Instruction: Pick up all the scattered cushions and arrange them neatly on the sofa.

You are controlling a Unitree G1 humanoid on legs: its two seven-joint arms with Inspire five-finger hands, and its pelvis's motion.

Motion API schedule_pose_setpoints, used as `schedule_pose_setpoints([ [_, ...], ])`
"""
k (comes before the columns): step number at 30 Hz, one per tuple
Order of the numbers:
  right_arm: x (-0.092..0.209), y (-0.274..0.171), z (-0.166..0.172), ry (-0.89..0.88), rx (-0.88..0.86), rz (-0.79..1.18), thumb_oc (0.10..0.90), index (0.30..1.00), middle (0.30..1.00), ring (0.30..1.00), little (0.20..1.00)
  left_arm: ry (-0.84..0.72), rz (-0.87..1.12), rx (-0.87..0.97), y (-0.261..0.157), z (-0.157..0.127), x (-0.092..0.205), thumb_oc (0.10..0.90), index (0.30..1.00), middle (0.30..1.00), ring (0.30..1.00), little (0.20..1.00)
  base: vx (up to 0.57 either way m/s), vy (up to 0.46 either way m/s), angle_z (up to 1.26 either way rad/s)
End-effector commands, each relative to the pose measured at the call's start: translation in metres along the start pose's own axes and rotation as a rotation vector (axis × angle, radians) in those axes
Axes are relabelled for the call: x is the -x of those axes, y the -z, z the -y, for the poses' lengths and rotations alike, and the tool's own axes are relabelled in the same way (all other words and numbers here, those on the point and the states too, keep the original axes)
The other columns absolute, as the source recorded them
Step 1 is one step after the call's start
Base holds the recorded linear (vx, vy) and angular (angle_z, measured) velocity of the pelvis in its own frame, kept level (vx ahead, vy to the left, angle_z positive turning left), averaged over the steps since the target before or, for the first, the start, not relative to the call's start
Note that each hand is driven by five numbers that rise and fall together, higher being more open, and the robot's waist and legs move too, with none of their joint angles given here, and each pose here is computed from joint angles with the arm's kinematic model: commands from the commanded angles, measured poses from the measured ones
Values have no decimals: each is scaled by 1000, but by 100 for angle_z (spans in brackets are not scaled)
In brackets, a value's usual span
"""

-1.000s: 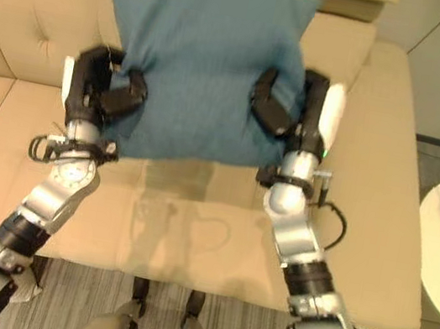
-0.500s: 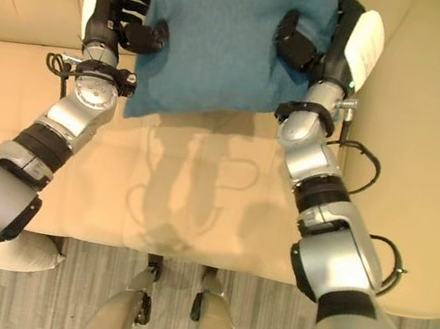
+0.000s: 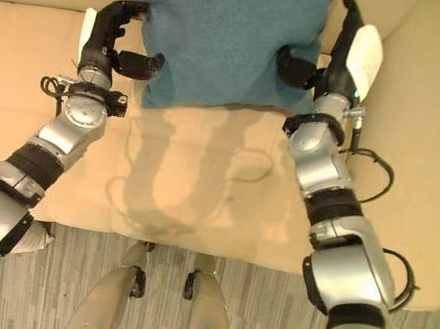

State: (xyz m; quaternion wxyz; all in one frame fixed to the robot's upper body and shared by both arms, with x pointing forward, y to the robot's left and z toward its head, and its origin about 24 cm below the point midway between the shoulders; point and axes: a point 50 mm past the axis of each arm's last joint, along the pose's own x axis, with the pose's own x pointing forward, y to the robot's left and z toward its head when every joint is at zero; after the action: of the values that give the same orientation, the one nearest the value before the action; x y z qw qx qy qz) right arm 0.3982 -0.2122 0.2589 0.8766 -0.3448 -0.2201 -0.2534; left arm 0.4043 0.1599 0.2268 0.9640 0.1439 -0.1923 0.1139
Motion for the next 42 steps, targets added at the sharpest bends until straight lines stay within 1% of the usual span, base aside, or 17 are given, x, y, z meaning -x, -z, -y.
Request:
schedule_pose_setpoints([
  [1,7,-29,-11,-23,-121,147,800,900,900,900,900,-19,81,18,-3,-3,4,800,900,900,900,900,-52,-12,-1],
  [7,12,-15,-11,-51,-128,113,800,900,900,900,900,-43,101,40,-1,-16,9,800,900,900,900,900,-31,-5,-4],
  [11,15,4,-6,-54,-145,44,800,900,900,900,900,-46,143,40,-2,-27,15,800,900,900,900,900,0,0,0],
  [16,24,29,-5,-65,-135,-31,800,900,900,900,900,-32,117,131,19,-30,42,800,900,900,900,900,1,-8,0],
  [17,28,37,-5,-67,-147,-64,800,900,900,900,900,-23,95,183,29,-31,55,800,900,900,900,900,0,0,0],
  [18,29,37,-5,-69,-147,-64,800,900,900,900,900,-23,93,182,29,-31,55,800,900,900,900,900,0,0,0],
  [21,40,51,-10,-84,-225,-137,800,900,900,900,900,-22,35,228,50,-39,79,800,900,900,900,900,10,-19,4],
  [23,48,54,-16,-121,-280,-155,800,900,900,900,900,-16,-29,247,67,-43,96,800,900,900,900,900,22,-28,6],
  [24,48,54,-16,-121,-280,-155,800,900,900,900,900,-16,-30,247,67,-43,96,800,900,900,900,900,20,-31,6],
  [25,53,54,-20,-158,-315,-158,800,900,900,900,900,-11,-71,253,79,-47,108,800,900,900,900,900,12,-18,4],
  [26,53,55,-20,-158,-315,-158,800,900,900,900,900,-11,-72,252,79,-48,109,800,900,900,900,900,25,-30,8],
  [27,59,53,-25,-192,-326,-144,800,900,900,900,900,4,-121,253,91,-50,122,800,900,900,900,900,24,-18,11],
  [29,64,52,-28,-216,-330,-133,800,900,900,900,900,12,-154,249,100,-53,134,800,900,900,900,900,29,-25,12],
  [30,68,53,-29,-224,-335,-129,800,900,900,900,900,17,-197,258,109,-55,146,800,900,900,900,900,16,-19,8],
  [37,78,75,-20,-193,-311,-189,800,900,900,900,900,19,-287,271,126,-60,168,800,900,900,900,900,6,-5,6],
  [41,87,98,-6,-170,-239,-240,800,900,900,900,900,45,-324,251,133,-62,179,800,900,900,900,900,15,11,11],
  [42,87,99,-6,-170,-239,-240,800,900,900,900,900,45,-325,251,133,-61,179,800,900,900,900,900,35,12,7],
])
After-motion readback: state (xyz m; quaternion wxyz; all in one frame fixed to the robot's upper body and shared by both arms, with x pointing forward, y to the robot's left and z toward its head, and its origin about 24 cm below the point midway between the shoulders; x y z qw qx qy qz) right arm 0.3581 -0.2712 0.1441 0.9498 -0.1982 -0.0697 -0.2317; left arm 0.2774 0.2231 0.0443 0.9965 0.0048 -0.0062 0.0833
